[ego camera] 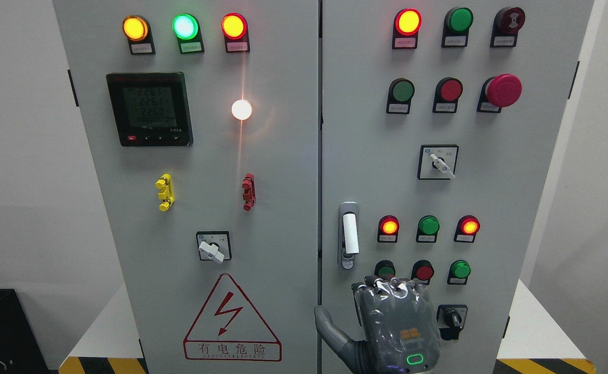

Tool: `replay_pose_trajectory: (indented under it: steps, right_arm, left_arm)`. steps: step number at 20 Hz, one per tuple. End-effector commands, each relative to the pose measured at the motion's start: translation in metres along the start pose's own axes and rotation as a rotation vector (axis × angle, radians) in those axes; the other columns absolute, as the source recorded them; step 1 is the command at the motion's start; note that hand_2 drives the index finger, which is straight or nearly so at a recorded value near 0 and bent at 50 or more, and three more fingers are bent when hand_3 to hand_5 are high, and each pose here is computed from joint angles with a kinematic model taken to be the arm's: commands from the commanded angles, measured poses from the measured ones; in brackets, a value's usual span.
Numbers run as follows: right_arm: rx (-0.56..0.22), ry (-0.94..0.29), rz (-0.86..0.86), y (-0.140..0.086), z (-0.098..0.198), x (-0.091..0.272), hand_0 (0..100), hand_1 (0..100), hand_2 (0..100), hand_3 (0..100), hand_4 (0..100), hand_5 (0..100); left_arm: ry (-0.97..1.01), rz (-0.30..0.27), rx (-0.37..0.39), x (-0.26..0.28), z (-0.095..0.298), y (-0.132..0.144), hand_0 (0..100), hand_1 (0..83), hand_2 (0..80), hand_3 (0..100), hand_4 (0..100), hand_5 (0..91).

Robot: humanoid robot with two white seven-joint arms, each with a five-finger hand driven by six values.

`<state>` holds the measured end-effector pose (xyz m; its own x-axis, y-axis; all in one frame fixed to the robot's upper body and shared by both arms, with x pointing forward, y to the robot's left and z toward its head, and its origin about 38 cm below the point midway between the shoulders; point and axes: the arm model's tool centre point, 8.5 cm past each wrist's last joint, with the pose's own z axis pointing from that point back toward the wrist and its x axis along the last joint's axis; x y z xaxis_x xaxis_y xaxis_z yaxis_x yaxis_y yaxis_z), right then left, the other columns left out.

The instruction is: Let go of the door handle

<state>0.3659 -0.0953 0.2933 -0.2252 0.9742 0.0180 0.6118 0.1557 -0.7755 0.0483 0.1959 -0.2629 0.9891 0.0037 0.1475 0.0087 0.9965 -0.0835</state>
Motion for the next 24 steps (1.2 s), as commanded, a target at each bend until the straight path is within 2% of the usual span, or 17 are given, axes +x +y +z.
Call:
replay_pose_trajectory:
  steps: [1, 10, 14, 24]
  right_arm:
    - [0.026, 0.012, 0.026, 0.011, -0.013, -0.006, 26, 24, 100, 100, 100, 100]
    - [0.032, 0.039, 0.047, 0.017, -0.026, -0.017, 27, 21, 100, 100, 100, 100]
    - [0.038, 0.048, 0.055, 0.020, -0.031, -0.022, 27, 15, 100, 100, 100, 100]
    - [0.021, 0.076, 0.062, 0.016, -0.040, -0.029, 28, 18, 100, 100, 100, 100]
  left_arm:
    - [-0.002, 0.000, -0.001, 0.000, 0.000, 0.000, 12, 55.6, 0.0, 0, 0, 0.0]
    - [0.000, 0.000, -0.001, 0.000, 0.000, 0.000, 12, 55.6, 0.0, 0, 0, 0.0]
    - [0.000, 0.000, -0.001, 0.000, 0.000, 0.000, 12, 55.6, 0.0, 0, 0, 0.0]
    - [-0.002, 0.000, -0.001, 0.000, 0.000, 0.000, 12, 55.6, 0.0, 0, 0, 0.0]
